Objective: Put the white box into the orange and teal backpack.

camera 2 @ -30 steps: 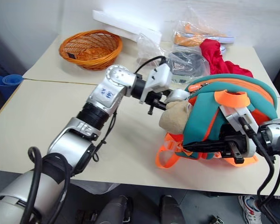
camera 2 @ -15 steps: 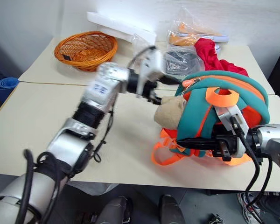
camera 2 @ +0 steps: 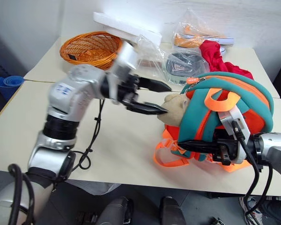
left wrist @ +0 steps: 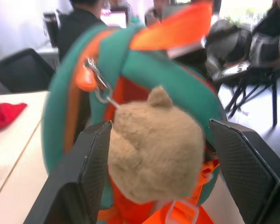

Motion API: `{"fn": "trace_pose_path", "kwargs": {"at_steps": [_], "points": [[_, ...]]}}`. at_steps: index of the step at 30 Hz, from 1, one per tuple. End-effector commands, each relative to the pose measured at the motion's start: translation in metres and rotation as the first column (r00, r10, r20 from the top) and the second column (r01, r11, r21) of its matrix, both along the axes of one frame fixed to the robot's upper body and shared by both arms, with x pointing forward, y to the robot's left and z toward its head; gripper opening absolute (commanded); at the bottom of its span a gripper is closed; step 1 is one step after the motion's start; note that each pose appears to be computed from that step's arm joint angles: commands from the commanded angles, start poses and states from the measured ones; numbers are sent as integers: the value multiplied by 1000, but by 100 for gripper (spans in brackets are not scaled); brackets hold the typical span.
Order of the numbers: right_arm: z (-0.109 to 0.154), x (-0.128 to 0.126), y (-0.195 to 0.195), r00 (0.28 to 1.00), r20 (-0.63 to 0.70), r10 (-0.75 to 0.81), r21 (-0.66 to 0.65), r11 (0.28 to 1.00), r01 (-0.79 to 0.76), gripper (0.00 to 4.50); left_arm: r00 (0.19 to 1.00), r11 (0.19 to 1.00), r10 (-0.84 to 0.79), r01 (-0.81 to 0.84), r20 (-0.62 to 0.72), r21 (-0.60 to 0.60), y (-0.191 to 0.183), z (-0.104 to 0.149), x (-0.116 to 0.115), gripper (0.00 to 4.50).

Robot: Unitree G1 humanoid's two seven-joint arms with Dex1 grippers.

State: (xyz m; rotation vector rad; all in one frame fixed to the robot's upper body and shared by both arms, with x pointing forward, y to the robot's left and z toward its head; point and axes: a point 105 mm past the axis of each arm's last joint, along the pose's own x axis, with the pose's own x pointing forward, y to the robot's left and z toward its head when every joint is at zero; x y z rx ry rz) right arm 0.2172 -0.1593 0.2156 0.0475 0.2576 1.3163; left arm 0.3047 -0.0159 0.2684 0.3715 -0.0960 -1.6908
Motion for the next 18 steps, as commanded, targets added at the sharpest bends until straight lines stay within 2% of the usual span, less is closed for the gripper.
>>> {"fn": "trace_pose_path", "kwargs": {"at_steps": [1,4,6,9,14,18], "points": [[12,-8,2,999,44,16,6,1000,-16,0,994,997,47,-53,103,54,-15,-16,8,350],[10,-9,-3,999,40,-15,5,1000,15,0,998,999,46,-47,44,12,-13,-11,8,303],[10,-10,-7,998,38,-40,8,999,40,0,998,999,52,-52,36,13,-8,-11,11,252],[8,-10,-13,996,37,-78,10,997,78,0,996,996,84,-85,37,21,2,-10,19,162],[6,-14,-24,991,27,-130,15,991,130,0,991,992,125,-126,50,12,26,8,33,7],[2,-16,-33,985,16,-170,14,985,170,0,975,979,190,-198,117,57,56,22,53,3]]}}
